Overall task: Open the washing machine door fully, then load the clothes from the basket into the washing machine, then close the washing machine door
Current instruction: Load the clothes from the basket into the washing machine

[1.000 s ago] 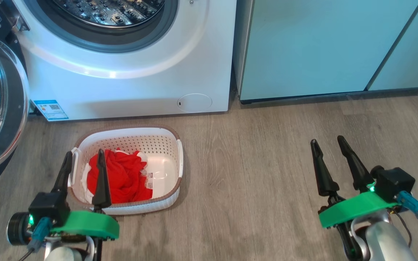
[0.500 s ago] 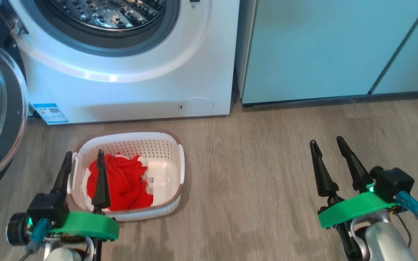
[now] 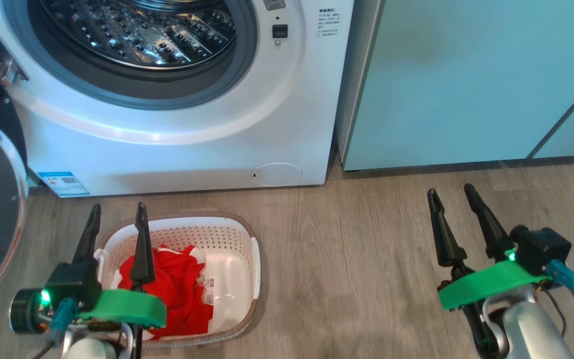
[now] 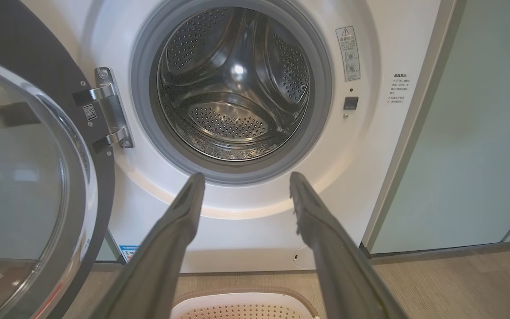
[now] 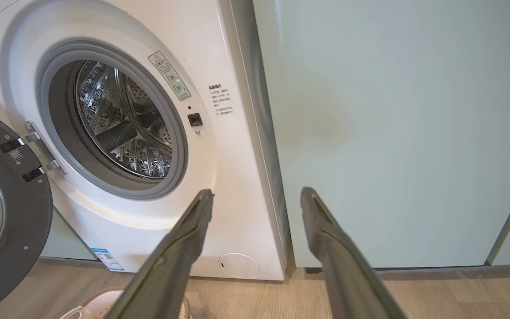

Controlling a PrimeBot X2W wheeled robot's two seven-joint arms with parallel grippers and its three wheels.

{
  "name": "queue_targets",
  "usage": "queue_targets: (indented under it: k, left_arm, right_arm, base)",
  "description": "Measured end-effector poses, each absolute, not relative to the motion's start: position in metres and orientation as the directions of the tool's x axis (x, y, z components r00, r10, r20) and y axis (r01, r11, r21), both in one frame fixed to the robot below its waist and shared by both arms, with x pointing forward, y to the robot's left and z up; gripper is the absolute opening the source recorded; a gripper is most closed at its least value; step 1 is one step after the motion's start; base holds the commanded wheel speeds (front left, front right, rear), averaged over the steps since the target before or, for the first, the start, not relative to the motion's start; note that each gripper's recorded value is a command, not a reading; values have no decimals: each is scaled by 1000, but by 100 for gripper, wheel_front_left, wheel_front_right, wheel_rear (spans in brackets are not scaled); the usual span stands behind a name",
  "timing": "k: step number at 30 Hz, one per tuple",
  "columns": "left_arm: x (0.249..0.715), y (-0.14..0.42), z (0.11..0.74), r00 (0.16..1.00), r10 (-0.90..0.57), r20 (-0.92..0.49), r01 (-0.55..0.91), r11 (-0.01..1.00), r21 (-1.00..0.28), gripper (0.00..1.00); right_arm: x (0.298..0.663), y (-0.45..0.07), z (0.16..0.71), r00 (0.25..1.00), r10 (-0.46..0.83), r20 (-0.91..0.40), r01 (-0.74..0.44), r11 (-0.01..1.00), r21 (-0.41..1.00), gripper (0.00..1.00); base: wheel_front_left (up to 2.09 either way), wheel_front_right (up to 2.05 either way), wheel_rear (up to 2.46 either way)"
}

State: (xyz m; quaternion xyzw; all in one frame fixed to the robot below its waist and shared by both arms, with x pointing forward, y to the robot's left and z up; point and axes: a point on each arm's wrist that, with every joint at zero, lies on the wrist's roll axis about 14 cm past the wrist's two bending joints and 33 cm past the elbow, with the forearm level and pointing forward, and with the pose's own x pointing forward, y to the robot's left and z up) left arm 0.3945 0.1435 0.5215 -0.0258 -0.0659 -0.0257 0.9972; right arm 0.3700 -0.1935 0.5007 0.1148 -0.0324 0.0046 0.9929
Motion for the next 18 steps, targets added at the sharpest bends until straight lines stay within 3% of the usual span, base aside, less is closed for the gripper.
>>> queue_targets:
  k: [18]
  left_arm:
    - [395, 143, 513, 993, -50, 108, 56, 997, -50, 100]
  right_arm:
    - [374, -194, 505, 997, 0, 80, -18, 974, 226, 100]
  base:
    - [10, -10, 0]
